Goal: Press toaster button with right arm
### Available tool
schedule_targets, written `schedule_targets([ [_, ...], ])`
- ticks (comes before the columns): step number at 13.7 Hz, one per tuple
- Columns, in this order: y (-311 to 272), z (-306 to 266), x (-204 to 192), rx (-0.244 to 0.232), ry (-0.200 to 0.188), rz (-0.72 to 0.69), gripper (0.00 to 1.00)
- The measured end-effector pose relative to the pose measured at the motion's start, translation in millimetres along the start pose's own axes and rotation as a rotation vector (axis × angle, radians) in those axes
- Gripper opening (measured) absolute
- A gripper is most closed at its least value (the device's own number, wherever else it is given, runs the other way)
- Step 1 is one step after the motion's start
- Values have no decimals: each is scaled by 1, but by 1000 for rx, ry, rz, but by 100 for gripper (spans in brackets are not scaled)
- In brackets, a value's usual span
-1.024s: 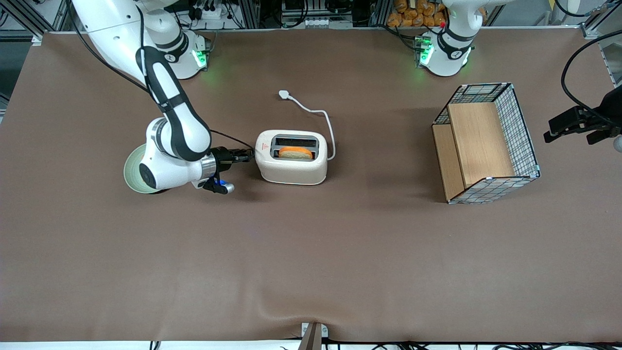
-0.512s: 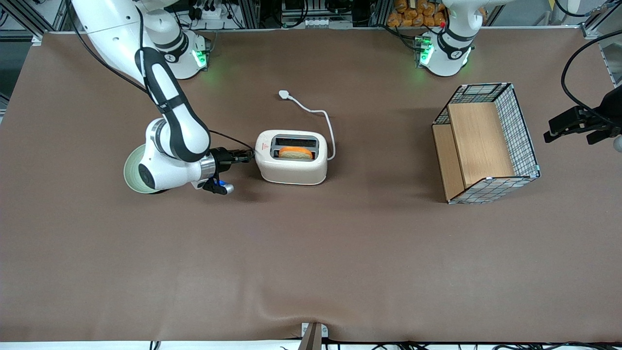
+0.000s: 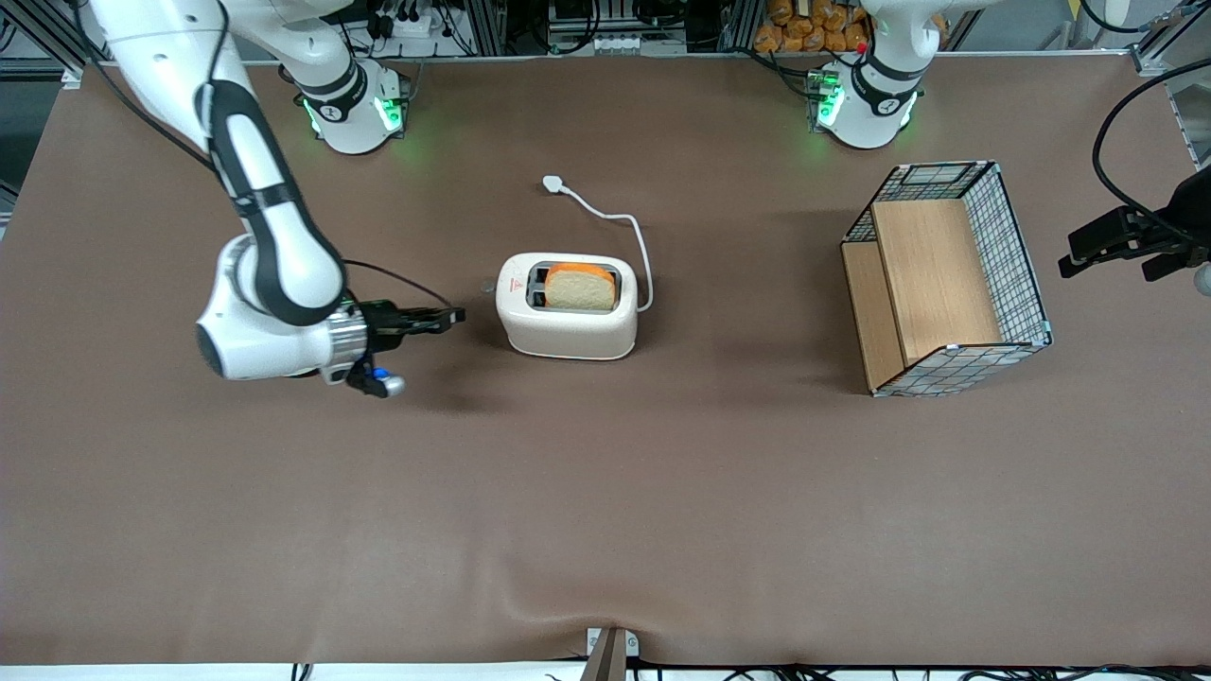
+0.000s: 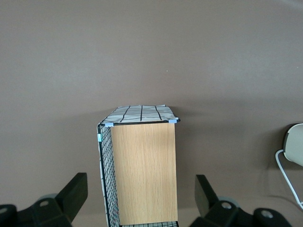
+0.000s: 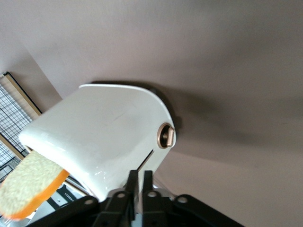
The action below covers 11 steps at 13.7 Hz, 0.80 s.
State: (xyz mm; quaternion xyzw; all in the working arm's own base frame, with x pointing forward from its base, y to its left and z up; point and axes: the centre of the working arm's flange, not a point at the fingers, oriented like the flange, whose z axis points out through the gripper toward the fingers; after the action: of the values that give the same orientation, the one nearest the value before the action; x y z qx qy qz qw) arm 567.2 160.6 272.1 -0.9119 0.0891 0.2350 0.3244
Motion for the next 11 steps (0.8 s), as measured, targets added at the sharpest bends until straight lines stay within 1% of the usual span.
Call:
schedule_targets([
  [1,0,-15,0,-19,22,-15,29],
  [2,0,-30,0,-44,45,-30,38],
  [5,2,-79,-7,-129,120,-73,71],
  [6,3,-95,-13,-167,144,-89,83],
  [8,2,-128,-27,-272,197,-131,100],
  [11,-5,-178,-58,-438,282,-192,100],
])
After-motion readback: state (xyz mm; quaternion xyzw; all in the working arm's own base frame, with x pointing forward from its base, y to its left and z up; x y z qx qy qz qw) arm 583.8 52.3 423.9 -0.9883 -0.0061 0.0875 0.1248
